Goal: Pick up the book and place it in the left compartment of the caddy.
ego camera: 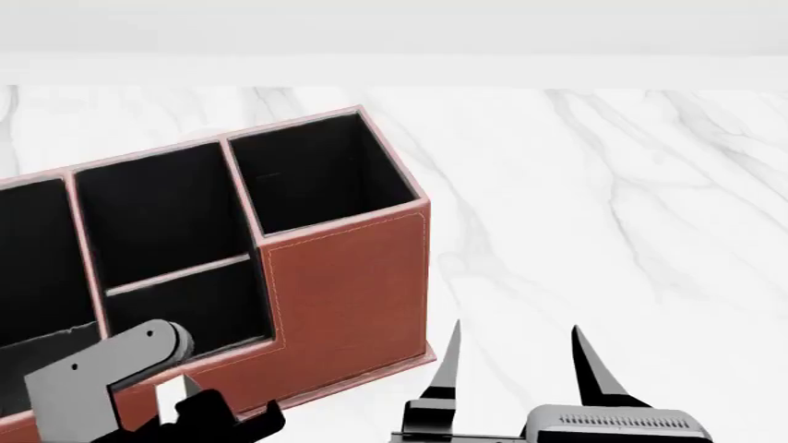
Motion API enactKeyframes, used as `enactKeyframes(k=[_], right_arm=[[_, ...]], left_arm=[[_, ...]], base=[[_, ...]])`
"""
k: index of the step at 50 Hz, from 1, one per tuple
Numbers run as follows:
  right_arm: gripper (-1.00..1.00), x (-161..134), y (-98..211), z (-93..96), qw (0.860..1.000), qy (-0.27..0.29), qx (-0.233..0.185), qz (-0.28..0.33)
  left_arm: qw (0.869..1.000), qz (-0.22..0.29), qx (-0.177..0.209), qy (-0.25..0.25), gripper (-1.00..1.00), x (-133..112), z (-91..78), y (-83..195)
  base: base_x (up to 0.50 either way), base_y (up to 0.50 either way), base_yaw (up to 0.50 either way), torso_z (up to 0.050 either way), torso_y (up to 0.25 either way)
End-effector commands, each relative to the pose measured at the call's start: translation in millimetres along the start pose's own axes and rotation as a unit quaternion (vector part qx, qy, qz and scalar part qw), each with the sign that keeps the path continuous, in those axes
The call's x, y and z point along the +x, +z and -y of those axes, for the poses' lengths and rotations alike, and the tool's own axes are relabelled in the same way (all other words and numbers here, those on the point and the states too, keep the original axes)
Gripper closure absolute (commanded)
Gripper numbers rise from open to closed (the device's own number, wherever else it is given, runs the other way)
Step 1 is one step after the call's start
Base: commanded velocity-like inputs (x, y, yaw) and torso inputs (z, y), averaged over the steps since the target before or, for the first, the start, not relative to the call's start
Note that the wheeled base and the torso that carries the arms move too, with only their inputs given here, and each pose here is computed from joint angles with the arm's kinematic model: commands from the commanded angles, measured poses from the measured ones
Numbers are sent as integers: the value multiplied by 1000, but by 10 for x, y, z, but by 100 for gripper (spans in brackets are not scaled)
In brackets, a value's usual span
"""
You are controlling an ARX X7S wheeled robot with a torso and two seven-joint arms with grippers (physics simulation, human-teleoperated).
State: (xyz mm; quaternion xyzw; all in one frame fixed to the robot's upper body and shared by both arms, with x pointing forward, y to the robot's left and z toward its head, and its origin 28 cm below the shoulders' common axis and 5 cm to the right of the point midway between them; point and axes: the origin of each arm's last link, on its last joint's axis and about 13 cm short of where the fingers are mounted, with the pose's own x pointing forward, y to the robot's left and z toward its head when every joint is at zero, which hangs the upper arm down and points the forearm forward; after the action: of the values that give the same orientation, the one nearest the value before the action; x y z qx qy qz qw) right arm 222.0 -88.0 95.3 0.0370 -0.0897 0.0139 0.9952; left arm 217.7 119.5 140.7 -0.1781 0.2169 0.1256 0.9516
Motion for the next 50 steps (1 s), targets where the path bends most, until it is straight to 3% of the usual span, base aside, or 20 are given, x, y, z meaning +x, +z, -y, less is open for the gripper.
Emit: enactKeyframes(k=[1,19,50], right_arm=[[-100,-3,-2,-5,1000,2,1,0],[-100,-19,10,2,1000,4,7,2],[-100,-18,-11,2,1000,5,8,-2]], left_arm=[[998,43,-25,-33,100,-243,-14,206],[995,77,-45,-48,100,-509,-91,371],[989,140,-50,-1,100,-518,-283,565]], base=[[0,0,0,0,0],[0,0,0,0,1],[0,0,0,0,1]])
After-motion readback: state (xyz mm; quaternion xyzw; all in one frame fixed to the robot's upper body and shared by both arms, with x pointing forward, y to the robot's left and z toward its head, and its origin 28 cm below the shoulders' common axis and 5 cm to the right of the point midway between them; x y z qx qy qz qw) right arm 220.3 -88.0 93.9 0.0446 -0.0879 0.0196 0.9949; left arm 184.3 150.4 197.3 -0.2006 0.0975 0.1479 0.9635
